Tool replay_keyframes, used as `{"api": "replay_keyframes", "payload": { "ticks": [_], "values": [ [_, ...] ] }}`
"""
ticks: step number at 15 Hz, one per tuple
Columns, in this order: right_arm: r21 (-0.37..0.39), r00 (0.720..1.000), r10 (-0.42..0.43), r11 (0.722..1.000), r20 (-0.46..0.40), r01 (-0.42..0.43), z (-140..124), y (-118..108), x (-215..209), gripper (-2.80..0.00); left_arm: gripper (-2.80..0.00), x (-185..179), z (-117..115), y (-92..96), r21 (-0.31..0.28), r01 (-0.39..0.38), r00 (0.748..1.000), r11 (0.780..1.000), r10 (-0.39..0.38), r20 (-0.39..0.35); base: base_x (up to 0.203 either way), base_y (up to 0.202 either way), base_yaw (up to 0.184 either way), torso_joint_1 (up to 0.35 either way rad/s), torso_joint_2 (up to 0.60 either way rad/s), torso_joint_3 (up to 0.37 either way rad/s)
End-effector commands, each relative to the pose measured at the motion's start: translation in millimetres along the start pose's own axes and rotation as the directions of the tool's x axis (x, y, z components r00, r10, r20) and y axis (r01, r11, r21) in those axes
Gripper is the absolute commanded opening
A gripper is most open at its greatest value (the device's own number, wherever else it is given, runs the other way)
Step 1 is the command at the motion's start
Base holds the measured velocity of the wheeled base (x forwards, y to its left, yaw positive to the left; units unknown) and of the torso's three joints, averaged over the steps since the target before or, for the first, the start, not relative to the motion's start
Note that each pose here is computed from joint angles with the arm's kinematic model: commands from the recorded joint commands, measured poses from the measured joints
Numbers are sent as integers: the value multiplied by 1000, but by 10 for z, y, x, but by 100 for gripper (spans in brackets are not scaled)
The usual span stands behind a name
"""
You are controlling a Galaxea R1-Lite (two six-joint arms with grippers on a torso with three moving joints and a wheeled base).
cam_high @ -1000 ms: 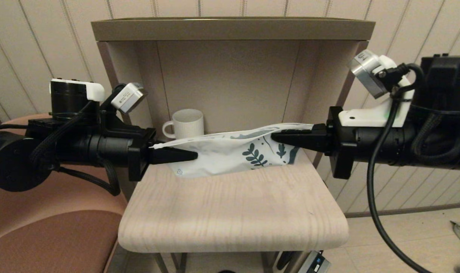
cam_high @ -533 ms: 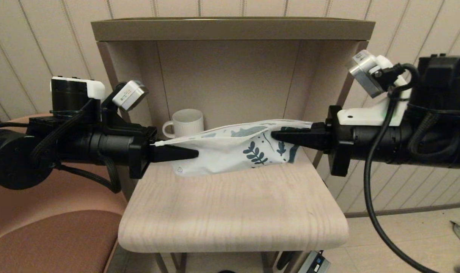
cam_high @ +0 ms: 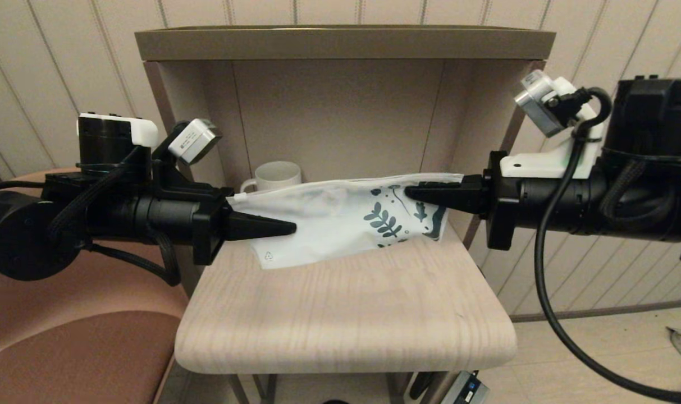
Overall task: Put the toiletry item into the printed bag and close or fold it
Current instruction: Hand it to the other hand
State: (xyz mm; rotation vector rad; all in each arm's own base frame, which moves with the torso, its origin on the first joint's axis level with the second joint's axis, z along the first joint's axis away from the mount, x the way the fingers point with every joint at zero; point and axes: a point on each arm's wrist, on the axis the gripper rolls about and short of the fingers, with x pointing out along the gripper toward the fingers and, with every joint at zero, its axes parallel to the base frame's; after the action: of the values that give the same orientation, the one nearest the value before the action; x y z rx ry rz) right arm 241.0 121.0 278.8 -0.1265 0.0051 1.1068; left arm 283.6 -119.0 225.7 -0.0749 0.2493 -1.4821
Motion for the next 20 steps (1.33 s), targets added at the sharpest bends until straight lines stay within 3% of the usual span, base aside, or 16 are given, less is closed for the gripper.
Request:
{"api": "replay_keyframes", "payload": {
  "ticks": [1, 8, 9, 11, 12, 20],
  "values": [
    [4, 1000, 17, 1000, -3, -17, -18, 36, 2, -280, -280, -2, -4, -3, 1, 6, 1000, 1000, -6, 0, 0, 0, 0, 0, 0, 0],
    [5, 998, 41, 999, -40, -40, -62, 104, 28, -280, -280, 9, -15, 10, -3, 10, 1000, 1000, -10, -1, 0, 0, 0, 0, 0, 0],
    [-11, 998, 42, 999, -44, -42, -68, 106, 28, 0, -280, 7, -11, 7, -2, 10, 1000, 1000, -10, -1, 0, 0, 0, 0, 0, 0],
    [-22, 999, 41, 999, -34, -42, -18, 96, 32, 0, -280, 7, -19, 6, -5, 10, 1000, 1000, -10, -2, 0, 0, 0, 0, 0, 0],
    [-25, 999, 40, 999, -31, -41, -11, 95, 32, -280, -280, 5, -16, 1, -3, 11, 1000, 1000, -11, -1, 0, 0, 0, 0, 0, 0],
    [-53, 999, -26, 998, 22, 28, 271, 66, -223, -280, -280, 26, -81, 53, -18, 20, 1000, 1000, -20, -10, 0, 0, 0, 0, 0, 0]
  ]
}}
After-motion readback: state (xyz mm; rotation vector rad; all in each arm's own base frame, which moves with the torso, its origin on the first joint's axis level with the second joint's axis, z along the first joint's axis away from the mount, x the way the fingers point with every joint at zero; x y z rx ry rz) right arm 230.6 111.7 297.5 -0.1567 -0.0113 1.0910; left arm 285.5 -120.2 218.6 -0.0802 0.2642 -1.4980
